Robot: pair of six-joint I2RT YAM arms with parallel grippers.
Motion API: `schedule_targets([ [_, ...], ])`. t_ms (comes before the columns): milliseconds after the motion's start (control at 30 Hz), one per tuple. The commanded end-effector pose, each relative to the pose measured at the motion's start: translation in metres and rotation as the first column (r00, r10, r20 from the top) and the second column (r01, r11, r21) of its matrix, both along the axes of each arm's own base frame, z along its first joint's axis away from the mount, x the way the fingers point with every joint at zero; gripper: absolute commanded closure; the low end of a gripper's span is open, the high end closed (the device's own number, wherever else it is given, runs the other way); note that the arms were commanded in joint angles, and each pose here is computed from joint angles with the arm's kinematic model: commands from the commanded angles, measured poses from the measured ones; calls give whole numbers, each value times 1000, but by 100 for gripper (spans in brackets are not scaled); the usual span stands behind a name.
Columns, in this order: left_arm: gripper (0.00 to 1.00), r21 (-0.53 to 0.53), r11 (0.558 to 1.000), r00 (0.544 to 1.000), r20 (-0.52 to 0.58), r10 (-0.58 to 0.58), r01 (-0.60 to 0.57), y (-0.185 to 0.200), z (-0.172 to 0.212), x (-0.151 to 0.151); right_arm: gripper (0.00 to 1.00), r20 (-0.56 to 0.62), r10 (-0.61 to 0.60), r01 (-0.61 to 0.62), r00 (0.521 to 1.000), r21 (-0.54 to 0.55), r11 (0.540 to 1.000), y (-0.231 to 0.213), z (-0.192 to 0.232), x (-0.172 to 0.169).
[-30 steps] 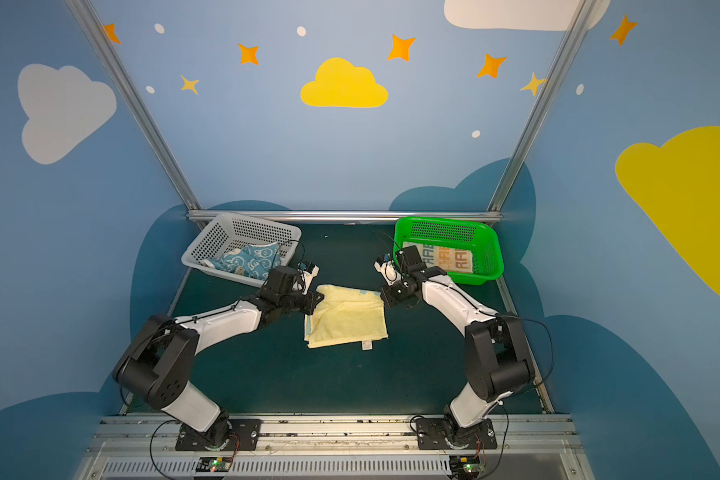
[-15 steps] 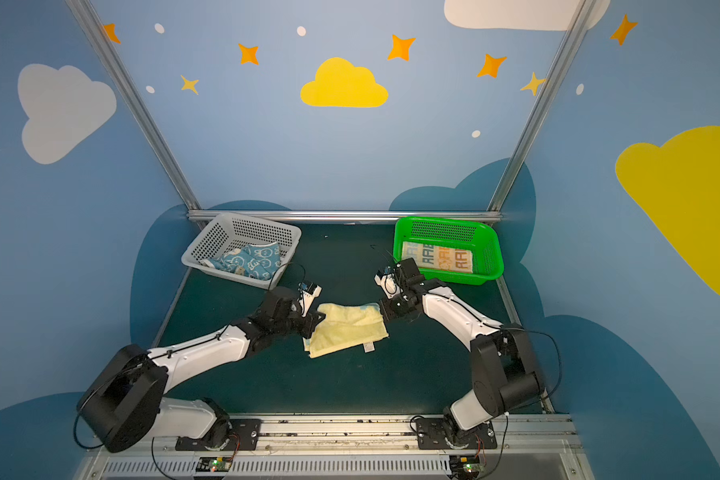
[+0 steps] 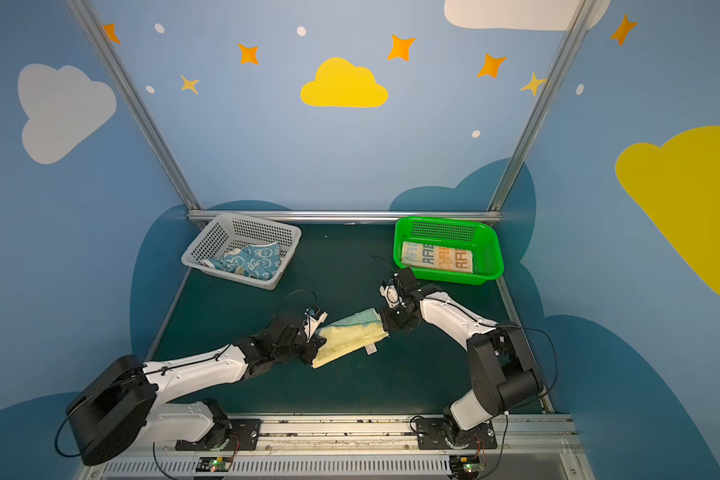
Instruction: Fold and stack the towels
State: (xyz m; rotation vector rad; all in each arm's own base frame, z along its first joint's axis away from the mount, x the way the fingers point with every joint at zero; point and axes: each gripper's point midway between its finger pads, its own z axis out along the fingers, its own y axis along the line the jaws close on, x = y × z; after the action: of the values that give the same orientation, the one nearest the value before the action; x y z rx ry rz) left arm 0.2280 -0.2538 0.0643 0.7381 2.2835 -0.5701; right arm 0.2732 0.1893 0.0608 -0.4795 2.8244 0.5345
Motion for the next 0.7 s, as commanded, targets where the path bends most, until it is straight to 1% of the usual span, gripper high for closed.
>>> schedule_targets([
  [0, 85, 96, 995, 998, 56, 9, -14, 7, -14, -8, 90, -31, -47, 47, 998, -22, 999, -5, -11, -3],
  [133, 82, 136, 990, 988, 142, -63, 43, -1, -13, -23, 79, -25, -80, 79, 996, -28, 996, -10, -10, -6],
  [233, 77, 141, 987, 982, 162, -96, 73, -4, -12, -31, 70, -2, -104, 104, 995, -29, 994, -14, -4, -8],
  [300, 74, 147, 985, 982, 153, -111, 88, -4, -12, -36, 66, 22, -112, 112, 993, -18, 994, -15, 3, -8],
  [433, 73, 157, 981, 981, 141, -136, 114, -6, -9, -45, 64, 66, -108, 107, 992, 19, 994, -10, 20, -3],
  [667, 70, 141, 982, 977, 154, -148, 127, -5, 3, -55, 64, 109, -37, 32, 993, 45, 998, 20, 32, 7],
])
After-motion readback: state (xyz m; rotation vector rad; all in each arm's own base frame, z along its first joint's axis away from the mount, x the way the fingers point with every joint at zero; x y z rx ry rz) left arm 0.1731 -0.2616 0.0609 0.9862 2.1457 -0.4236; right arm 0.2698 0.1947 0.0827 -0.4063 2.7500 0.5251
